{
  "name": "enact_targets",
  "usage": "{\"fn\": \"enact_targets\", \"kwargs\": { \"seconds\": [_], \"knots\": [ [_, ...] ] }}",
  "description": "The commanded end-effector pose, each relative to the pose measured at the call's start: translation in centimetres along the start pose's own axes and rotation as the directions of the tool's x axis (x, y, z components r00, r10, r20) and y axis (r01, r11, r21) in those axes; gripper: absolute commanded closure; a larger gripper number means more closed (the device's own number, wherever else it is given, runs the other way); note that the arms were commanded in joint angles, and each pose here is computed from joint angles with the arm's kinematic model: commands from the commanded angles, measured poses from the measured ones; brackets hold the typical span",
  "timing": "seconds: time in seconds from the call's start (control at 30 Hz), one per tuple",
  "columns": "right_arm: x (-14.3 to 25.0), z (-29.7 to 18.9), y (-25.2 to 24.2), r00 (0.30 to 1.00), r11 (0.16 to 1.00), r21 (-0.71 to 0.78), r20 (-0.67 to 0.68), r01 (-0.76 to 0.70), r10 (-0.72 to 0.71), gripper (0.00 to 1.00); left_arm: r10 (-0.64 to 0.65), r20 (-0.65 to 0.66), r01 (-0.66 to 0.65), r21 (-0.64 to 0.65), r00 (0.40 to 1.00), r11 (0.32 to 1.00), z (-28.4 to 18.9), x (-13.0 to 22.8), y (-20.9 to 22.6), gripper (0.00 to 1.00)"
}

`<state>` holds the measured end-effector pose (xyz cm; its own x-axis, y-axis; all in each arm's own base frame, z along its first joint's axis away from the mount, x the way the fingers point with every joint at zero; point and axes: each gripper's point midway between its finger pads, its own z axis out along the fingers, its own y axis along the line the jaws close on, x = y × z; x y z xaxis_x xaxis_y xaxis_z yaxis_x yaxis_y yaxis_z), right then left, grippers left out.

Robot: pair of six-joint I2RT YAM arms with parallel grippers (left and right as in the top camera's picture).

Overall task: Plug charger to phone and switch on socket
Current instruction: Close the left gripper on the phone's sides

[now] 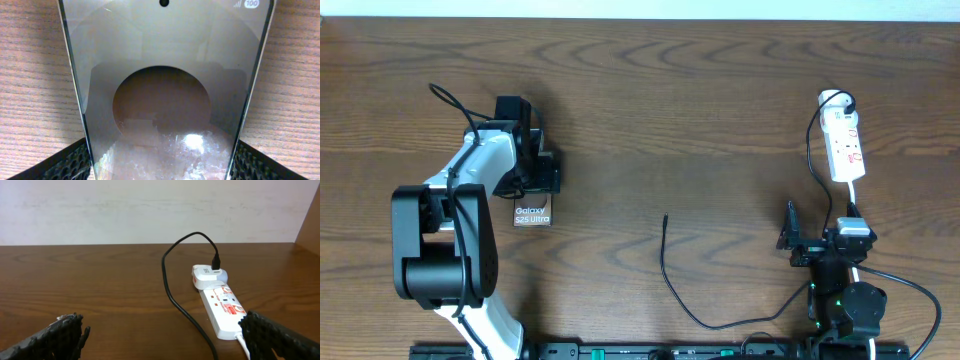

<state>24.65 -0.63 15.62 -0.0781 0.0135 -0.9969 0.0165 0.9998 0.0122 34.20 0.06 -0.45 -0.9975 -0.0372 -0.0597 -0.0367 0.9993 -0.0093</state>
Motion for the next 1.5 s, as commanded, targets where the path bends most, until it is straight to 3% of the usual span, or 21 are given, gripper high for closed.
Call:
{"fn": "enact_targets", "kwargs": {
  "seconds": [0.0,0.57,0.9,1.47],
  "knots": [
    [0.08,-0.01,0.17,1.0,1.0,-0.006,-0.002,0.016,-0.016,0.01,0.017,-0.066,-0.019,-0.03,0.998,0.999,1.46,1.88,0.58,0.16],
    [0.08,-0.01,0.17,1.0,1.0,-0.006,-0.002,0.016,-0.016,0.01,0.017,-0.066,-0.019,-0.03,0.998,0.999,1.46,1.88,0.58,0.2],
    [0.08,-0.01,0.17,1.0,1.0,-0.006,-0.002,0.016,-0.016,0.01,0.016,-0.066,-0.018,-0.03,0.998,0.999,1.46,1.88,0.57,0.08],
    [0.08,-0.01,0.17,1.0,1.0,-0.006,-0.002,0.016,-0.016,0.01,0.016,-0.066,-0.018,-0.03,0.998,0.999,1.47,1.91,0.56,0.08]
  ]
}}
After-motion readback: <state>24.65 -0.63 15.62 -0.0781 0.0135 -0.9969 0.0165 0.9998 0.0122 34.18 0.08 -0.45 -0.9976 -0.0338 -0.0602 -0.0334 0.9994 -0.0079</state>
